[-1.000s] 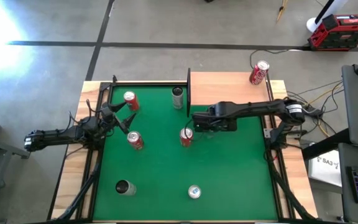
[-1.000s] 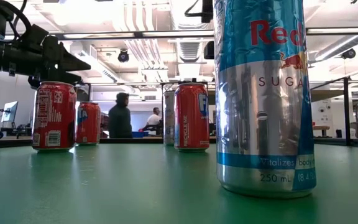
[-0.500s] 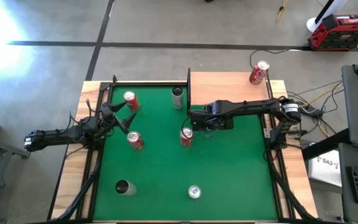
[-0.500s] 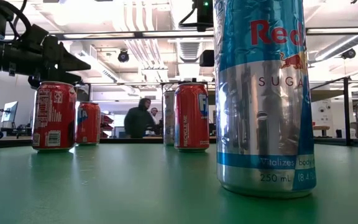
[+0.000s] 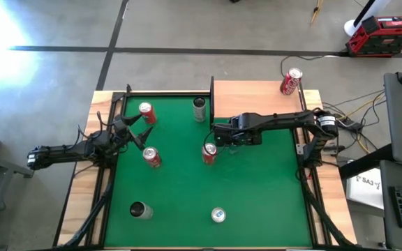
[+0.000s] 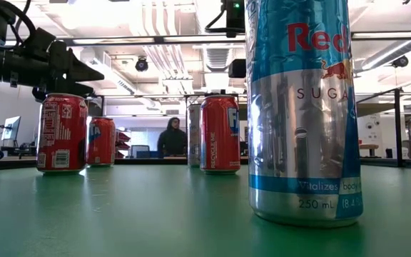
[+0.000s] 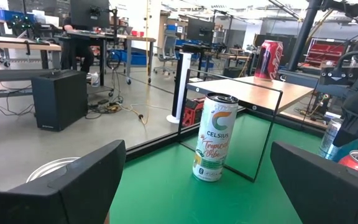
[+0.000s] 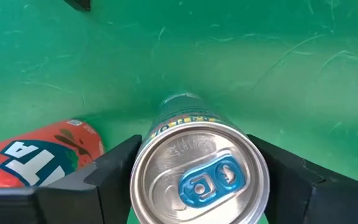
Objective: Place canned beverage on shelf
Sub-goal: Put the top blue soda can on the shelf
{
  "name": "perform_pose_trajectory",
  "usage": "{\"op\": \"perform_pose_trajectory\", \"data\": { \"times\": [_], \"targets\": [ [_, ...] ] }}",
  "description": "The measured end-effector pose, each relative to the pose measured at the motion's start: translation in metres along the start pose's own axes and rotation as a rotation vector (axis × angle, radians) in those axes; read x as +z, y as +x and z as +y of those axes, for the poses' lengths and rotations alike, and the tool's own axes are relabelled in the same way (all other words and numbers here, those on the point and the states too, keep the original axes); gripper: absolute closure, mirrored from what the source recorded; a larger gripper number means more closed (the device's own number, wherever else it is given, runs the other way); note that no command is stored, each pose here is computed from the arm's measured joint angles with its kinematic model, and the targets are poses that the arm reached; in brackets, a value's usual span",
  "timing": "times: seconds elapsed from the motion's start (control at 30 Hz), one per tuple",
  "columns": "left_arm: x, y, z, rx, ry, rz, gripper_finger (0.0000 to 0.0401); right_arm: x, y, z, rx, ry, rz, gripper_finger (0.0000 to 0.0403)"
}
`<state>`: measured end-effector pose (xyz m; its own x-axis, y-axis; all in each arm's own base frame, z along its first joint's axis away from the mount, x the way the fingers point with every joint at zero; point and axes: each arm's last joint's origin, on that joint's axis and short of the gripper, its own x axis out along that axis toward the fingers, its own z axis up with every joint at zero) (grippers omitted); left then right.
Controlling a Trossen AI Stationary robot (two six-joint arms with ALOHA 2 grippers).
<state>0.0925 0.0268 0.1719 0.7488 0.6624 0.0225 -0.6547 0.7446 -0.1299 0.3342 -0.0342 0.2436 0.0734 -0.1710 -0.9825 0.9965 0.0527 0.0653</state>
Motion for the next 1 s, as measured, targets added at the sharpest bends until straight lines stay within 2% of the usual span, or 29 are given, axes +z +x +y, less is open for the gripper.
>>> {"op": "perform_pose_trajectory", "data": {
  "times": [0.13,0.5,0.8,1.0],
  "targets": [
    [0.0,0.0,0.0,0.0,0.0,0.0,0.0015,0.0,0.0,0.0,-0.001,0.0,-0.008,0.0119],
    [0.0,0.0,0.0,0.0,0.0,0.0,0.0015,-0.01,-0.001,0.001,-0.003,-0.015,-0.051,0.0026],
    [0.0,0.0,0.0,0.0,0.0,0.0,0.0015,-0.034,-0.006,0.002,0.003,0.024,-0.129,0.0021],
    [0.0,0.0,0.0,0.0,0.0,0.0,0.0015,-0.059,-0.005,-0.001,0.01,0.045,-0.306,0.0021]
  ]
}}
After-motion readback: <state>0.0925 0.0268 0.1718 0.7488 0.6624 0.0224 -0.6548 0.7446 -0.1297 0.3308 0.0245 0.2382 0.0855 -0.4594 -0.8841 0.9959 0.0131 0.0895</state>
